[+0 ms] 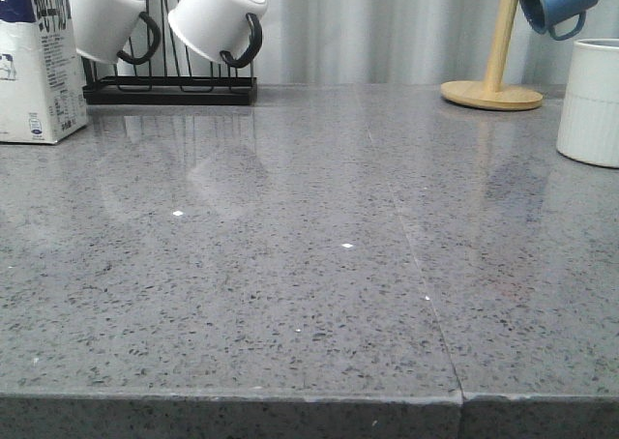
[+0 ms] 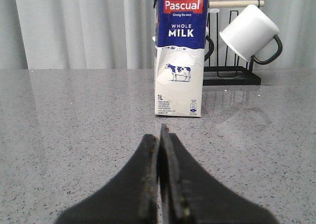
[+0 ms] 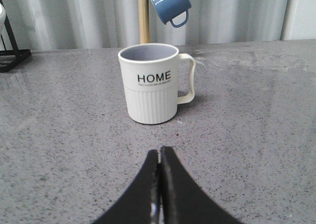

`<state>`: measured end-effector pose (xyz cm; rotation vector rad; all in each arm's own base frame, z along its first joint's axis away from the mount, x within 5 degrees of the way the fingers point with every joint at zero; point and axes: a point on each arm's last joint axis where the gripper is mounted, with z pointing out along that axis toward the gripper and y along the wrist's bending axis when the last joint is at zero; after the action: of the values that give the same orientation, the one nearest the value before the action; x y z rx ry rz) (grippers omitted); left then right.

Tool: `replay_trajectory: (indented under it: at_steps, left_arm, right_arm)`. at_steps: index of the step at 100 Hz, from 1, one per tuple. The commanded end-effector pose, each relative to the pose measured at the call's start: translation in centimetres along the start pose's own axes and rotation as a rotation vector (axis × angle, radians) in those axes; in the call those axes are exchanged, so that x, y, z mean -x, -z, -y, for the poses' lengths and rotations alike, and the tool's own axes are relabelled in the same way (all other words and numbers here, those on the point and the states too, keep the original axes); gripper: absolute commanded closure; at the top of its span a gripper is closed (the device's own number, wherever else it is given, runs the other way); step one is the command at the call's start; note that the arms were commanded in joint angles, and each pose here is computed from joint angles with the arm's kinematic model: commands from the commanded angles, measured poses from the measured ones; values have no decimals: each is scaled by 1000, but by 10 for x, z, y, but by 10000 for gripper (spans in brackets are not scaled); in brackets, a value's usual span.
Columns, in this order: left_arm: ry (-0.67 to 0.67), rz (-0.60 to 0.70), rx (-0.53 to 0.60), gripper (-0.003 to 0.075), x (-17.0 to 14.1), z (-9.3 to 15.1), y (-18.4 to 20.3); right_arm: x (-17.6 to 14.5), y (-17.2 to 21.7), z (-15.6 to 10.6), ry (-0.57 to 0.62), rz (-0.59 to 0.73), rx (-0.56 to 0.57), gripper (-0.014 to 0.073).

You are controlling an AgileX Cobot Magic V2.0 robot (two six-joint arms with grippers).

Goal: Place milk next to cup
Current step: 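Open the right gripper and approach the white HOME mug handle, then grasp the HOME mug by its handle with the right gripper and lift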

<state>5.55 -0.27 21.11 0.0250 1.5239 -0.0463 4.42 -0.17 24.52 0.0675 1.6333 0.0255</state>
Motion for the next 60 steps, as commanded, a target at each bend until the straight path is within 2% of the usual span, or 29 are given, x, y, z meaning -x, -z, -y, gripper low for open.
replay_trajectory:
  at_steps: [1, 12, 19, 33, 41, 60]
  left_arm:
    - [3, 43, 7, 741, -12, -1, 0]
    - [3, 43, 7, 741, -12, -1, 0]
    - [3, 43, 7, 741, -12, -1, 0]
    - [3, 43, 7, 741, -12, -1, 0]
    - [3, 43, 7, 741, -12, -1, 0]
    - [3, 43, 7, 741, -12, -1, 0]
  right_arm:
    - [29, 3, -2, -20, 22, 0, 661]
    - [42, -4, -3, -19, -46, -5, 652]
    - [47, -12, -3, -19, -83, -8, 594]
    - [48, -31, -3, -18, -132, -10, 314]
    - [49, -43, -3, -12, -130, -10, 199]
    - [54, -76, -1, 33, -64, -28, 190]
